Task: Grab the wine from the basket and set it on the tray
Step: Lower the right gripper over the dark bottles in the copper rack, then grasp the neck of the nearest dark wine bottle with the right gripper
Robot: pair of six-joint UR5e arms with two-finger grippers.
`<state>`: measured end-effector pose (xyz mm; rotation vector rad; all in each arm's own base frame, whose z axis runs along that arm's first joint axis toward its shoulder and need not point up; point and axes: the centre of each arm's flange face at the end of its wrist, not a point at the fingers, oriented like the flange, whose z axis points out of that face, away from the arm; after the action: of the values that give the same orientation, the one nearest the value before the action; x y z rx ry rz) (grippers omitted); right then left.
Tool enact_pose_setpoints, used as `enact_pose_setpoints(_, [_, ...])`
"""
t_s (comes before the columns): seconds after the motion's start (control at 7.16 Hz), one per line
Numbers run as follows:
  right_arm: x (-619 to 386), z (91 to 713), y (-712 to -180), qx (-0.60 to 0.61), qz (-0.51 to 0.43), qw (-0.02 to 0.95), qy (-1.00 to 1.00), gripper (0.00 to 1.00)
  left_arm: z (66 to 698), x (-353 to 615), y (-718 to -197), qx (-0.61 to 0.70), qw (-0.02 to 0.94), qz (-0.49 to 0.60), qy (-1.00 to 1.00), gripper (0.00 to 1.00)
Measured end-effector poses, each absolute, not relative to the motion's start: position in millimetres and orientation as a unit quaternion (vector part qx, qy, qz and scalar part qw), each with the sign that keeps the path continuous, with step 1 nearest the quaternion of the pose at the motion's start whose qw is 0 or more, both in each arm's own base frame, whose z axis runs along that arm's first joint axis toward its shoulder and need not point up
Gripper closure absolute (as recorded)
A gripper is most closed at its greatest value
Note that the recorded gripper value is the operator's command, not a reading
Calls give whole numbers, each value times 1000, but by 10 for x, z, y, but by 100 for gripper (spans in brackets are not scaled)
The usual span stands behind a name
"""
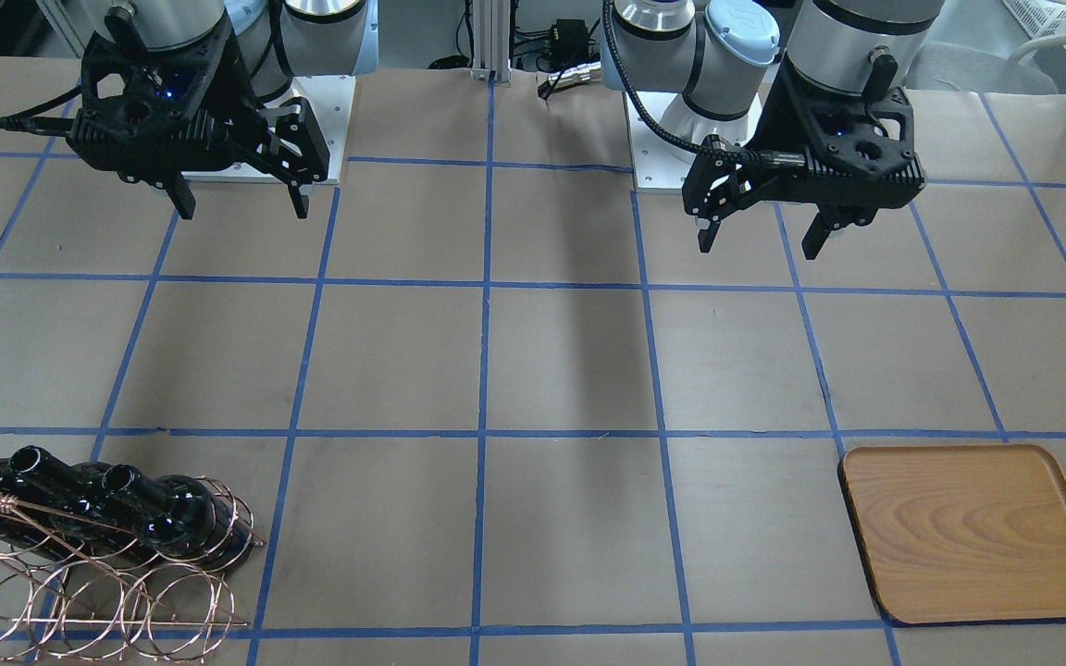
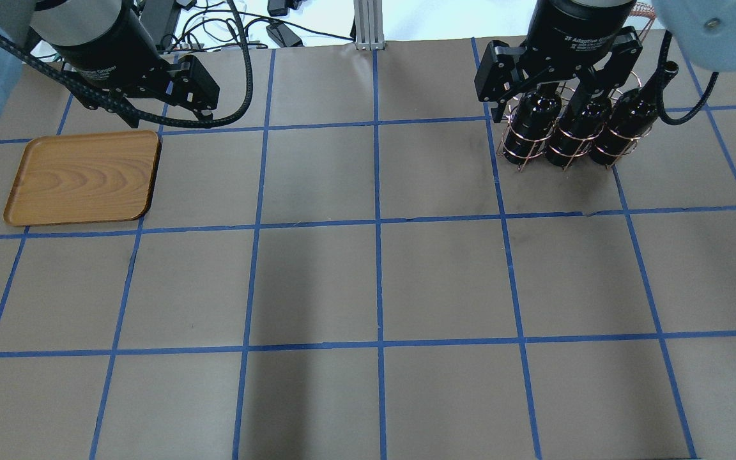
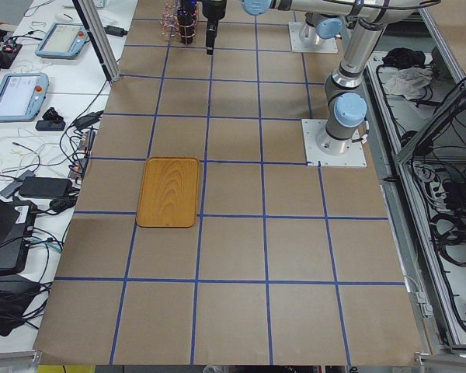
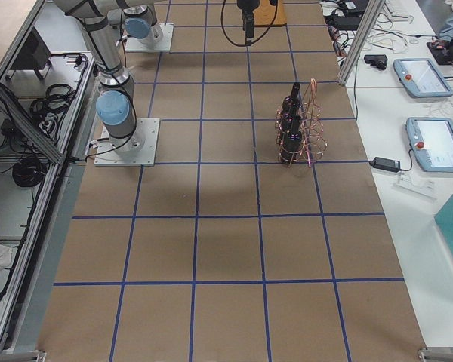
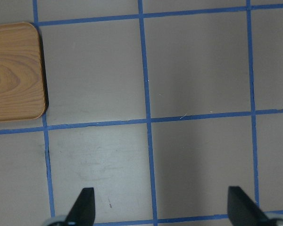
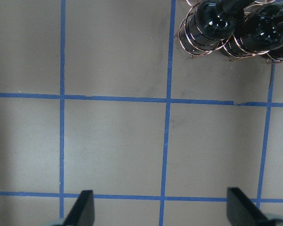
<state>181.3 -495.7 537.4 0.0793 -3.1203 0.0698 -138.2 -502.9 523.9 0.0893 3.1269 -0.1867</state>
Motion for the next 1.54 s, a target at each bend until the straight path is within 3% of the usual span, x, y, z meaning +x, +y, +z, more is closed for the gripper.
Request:
enact_pose_setpoints(0.7, [1760, 5140, -5204, 23, 14, 14, -1000, 0, 5237, -1375, -5031, 31, 7, -60, 998, 0])
enact_pose_setpoints(1.54, [274, 4519, -6389, 41, 44, 38, -997, 0, 5224, -1366, -5039, 32, 8, -58, 998, 0])
